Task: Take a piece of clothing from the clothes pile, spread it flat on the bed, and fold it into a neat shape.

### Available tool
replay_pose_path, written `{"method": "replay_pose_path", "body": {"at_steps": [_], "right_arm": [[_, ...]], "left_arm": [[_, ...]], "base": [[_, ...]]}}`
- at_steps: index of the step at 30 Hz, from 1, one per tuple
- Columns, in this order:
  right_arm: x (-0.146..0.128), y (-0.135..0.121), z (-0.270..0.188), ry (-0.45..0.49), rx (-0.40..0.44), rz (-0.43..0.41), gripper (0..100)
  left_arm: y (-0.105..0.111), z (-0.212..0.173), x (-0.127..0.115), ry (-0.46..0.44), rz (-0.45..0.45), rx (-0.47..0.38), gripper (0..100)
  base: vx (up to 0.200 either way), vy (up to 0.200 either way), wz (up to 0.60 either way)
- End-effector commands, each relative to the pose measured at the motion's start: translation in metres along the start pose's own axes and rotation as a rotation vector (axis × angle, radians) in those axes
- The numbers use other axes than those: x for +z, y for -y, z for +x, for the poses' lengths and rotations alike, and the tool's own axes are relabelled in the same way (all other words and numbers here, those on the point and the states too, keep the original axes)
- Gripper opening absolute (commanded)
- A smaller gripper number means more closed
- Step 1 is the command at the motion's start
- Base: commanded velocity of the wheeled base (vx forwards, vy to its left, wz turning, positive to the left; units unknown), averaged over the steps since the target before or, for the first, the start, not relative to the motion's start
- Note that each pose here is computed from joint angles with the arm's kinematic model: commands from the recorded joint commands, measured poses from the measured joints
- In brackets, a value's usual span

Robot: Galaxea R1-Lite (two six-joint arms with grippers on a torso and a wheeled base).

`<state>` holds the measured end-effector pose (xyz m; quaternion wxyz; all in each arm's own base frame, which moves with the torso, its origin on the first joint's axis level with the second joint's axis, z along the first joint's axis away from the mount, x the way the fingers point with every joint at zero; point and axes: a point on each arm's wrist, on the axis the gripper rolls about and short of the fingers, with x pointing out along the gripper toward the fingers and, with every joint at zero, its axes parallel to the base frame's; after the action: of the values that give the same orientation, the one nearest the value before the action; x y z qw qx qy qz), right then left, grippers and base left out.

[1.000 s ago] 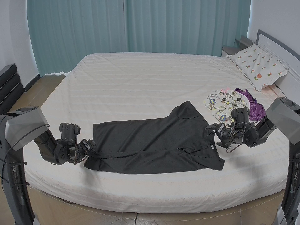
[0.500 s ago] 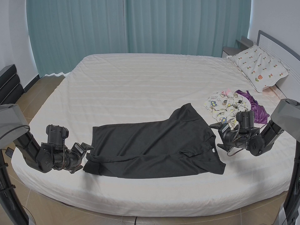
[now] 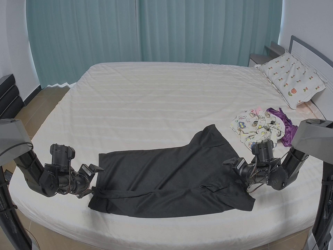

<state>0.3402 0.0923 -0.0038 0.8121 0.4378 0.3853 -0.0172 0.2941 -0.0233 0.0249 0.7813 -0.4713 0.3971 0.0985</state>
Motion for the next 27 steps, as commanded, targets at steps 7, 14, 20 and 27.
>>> {"method": "replay_pose_path", "body": {"at_steps": [7,14,20,27], "right_arm": [[-0.027,0.016,0.017,-0.009,-0.077,-0.131,100],[-0.037,0.022,0.026,0.05,-0.049,-0.165,100],[-0.039,0.025,0.029,0.048,-0.061,-0.18,100],[-0.04,0.024,0.027,0.056,-0.065,-0.196,100]], "left_arm": [[-0.008,0.007,-0.004,-0.011,-0.002,0.023,100],[-0.008,0.007,-0.004,-0.012,-0.003,0.021,100],[-0.008,0.007,-0.004,-0.012,-0.003,0.021,100],[-0.008,0.007,-0.004,-0.012,-0.003,0.021,100]], "base": [[0.0,0.0,0.0],[0.0,0.0,0.0],[0.0,0.0,0.0],[0.0,0.0,0.0]]}}
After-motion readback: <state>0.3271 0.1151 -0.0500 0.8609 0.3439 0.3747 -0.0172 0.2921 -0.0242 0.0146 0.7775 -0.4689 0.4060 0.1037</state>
